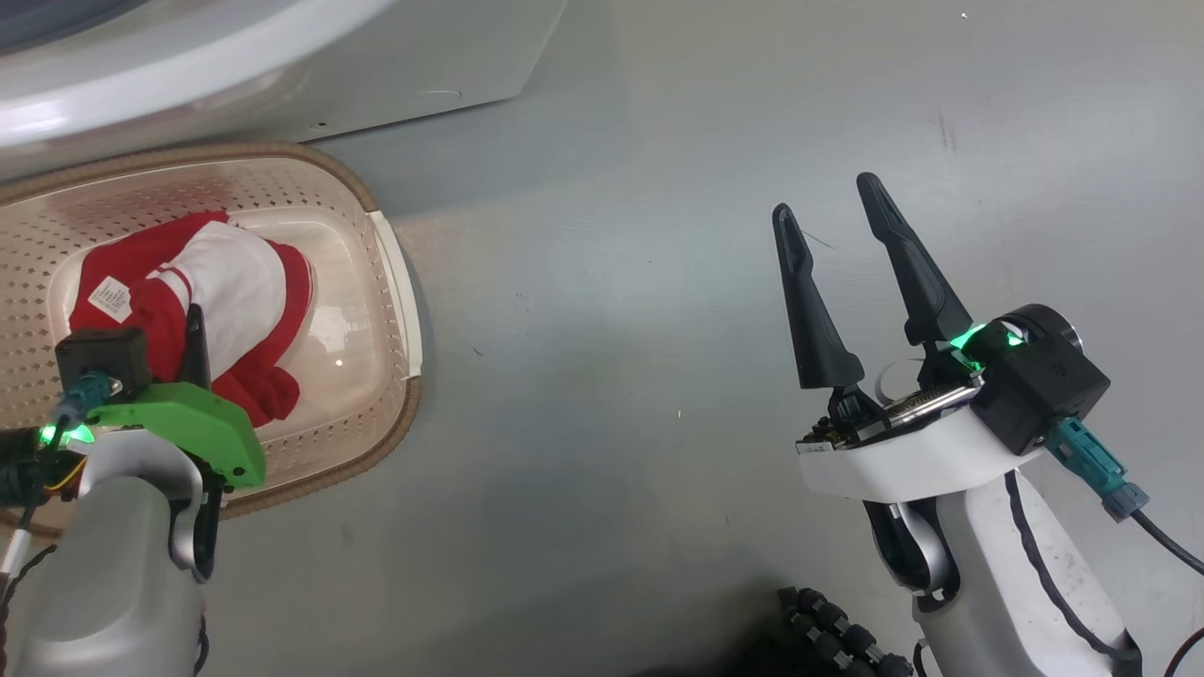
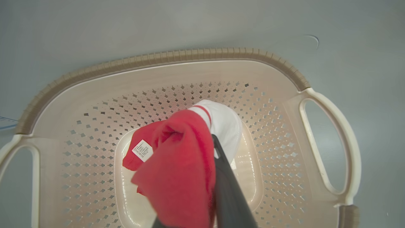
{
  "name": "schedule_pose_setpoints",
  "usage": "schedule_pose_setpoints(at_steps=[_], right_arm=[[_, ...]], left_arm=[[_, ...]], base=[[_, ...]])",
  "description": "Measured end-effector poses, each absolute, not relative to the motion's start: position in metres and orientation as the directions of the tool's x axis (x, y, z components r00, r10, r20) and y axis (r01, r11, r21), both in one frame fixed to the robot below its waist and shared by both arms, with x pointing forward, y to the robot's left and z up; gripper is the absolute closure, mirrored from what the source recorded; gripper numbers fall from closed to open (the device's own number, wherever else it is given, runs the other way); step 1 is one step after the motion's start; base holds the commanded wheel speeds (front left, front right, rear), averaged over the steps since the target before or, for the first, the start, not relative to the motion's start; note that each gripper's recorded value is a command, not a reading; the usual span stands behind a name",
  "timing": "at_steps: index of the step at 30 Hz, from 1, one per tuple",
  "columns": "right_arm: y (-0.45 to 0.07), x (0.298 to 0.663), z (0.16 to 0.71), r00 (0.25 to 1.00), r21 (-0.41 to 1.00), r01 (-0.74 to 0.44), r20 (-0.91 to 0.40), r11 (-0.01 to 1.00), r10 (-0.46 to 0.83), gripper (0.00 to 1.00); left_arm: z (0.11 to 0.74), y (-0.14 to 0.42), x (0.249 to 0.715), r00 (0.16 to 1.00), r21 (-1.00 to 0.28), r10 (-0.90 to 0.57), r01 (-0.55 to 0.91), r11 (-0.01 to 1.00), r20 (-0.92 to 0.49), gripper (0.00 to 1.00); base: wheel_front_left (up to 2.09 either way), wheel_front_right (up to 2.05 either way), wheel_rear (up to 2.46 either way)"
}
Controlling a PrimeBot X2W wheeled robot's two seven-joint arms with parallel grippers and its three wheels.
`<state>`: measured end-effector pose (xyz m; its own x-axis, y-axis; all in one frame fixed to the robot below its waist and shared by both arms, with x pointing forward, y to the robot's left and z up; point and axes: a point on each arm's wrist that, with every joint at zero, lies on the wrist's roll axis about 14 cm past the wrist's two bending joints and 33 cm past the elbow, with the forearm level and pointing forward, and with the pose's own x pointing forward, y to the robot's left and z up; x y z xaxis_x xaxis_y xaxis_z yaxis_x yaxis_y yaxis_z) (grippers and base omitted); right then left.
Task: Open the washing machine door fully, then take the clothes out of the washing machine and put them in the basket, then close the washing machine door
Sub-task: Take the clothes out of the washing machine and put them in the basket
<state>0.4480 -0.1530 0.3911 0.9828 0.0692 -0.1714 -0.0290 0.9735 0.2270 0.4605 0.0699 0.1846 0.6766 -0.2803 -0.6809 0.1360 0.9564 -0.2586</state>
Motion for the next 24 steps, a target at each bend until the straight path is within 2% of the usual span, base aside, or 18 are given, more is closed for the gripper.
schedule_pose_setpoints(at_steps=[7, 8, 9, 10, 24], right_arm=[[-0.152, 0.449, 0.389, 0.982, 0.226, -0.031, -0.176, 0.974, 0.072, 0.0], [-0.152, 0.45, 0.389, 0.982, 0.225, -0.033, -0.175, 0.974, 0.074, 0.0], [-0.152, 0.451, 0.39, 0.982, 0.223, -0.031, -0.173, 0.974, 0.071, 0.0], [-0.153, 0.451, 0.391, 0.983, 0.222, -0.03, -0.17, 0.975, 0.069, 0.0], [-0.15, 0.45, 0.405, 0.987, 0.226, -0.041, -0.141, 0.973, 0.075, 0.0]], left_arm=[[0.177, 0.072, 0.462, 0.663, -0.26, -0.269, 0.114, 0.959, -0.698, 1.0], [0.177, 0.073, 0.464, 0.667, -0.26, -0.266, 0.111, 0.959, -0.696, 0.8], [0.178, 0.073, 0.464, 0.669, -0.259, -0.263, 0.109, 0.96, -0.695, 0.35], [0.178, 0.074, 0.463, 0.668, -0.255, -0.258, 0.105, 0.961, -0.698, 0.0], [0.203, 0.068, 0.458, 0.712, -0.267, -0.262, 0.109, 0.958, -0.651, 0.0]], base=[[0.0, 0.0, 0.0], [0.0, 0.0, 0.0], [0.0, 0.0, 0.0], [0.0, 0.0, 0.0], [0.0, 0.0, 0.0]])
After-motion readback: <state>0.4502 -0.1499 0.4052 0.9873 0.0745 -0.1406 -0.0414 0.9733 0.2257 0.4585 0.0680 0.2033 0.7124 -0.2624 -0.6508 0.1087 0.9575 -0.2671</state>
